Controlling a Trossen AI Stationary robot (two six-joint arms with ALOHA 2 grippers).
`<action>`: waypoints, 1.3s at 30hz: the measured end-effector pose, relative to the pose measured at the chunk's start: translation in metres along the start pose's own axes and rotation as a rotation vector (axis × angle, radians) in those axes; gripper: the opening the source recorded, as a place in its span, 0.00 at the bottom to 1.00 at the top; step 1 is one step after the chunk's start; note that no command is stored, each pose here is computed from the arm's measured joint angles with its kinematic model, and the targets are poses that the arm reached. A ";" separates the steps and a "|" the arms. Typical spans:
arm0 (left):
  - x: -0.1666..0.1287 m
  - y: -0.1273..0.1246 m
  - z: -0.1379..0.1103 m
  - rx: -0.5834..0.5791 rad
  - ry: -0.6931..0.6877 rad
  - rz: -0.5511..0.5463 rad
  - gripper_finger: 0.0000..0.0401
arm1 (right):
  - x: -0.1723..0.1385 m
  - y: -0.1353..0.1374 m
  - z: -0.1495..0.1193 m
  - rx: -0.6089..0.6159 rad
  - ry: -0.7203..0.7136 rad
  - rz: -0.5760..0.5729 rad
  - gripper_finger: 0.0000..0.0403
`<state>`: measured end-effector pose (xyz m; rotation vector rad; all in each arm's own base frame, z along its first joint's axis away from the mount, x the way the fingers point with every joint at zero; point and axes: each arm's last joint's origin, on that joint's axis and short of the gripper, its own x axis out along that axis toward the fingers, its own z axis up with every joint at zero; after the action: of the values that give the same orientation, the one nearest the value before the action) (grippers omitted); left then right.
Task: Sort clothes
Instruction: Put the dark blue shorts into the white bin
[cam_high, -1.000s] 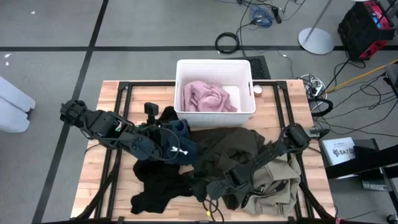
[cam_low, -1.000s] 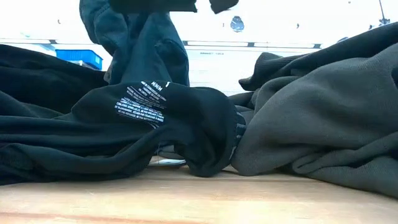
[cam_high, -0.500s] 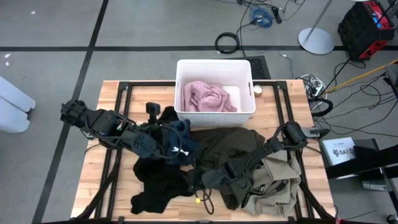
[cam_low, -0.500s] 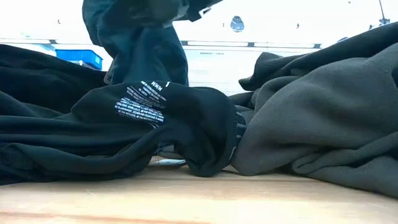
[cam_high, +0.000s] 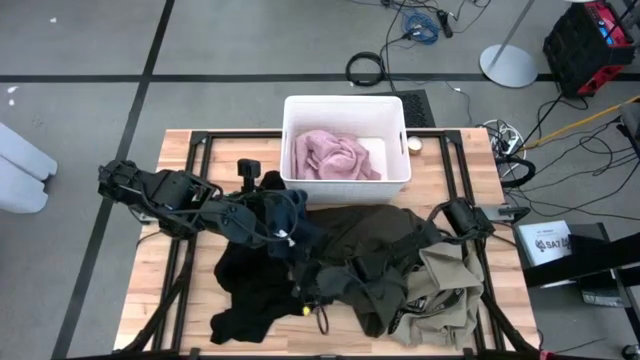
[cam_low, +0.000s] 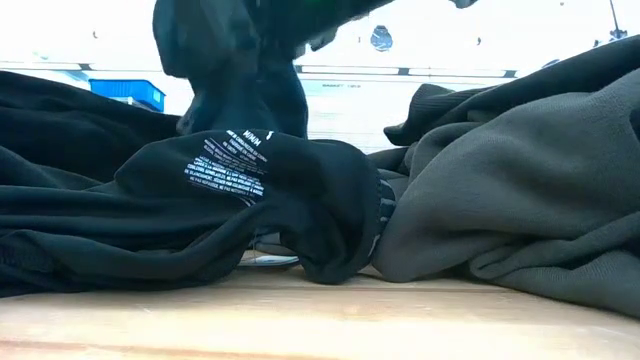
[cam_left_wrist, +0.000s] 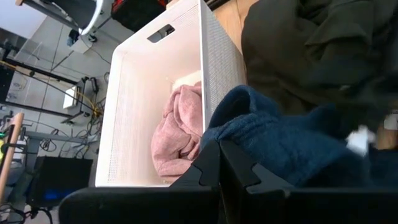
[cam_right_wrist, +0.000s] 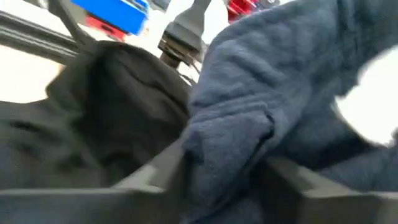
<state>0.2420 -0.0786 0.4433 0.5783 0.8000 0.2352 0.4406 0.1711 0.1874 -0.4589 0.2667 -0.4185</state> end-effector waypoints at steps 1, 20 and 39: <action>0.000 0.000 0.000 0.000 0.000 0.000 0.00 | -0.007 0.002 0.005 -0.016 -0.006 -0.001 0.25; -0.028 0.009 0.016 0.029 -0.230 -0.067 0.00 | -0.157 -0.127 0.185 -0.225 -0.033 -0.292 0.00; 0.003 -0.057 0.031 0.040 -0.166 -0.309 0.00 | -0.115 -0.107 0.124 -0.055 0.140 0.344 0.00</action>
<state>0.2655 -0.1361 0.4262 0.4969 0.7225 -0.1116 0.3465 0.1813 0.3637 -0.4278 0.4855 -0.1071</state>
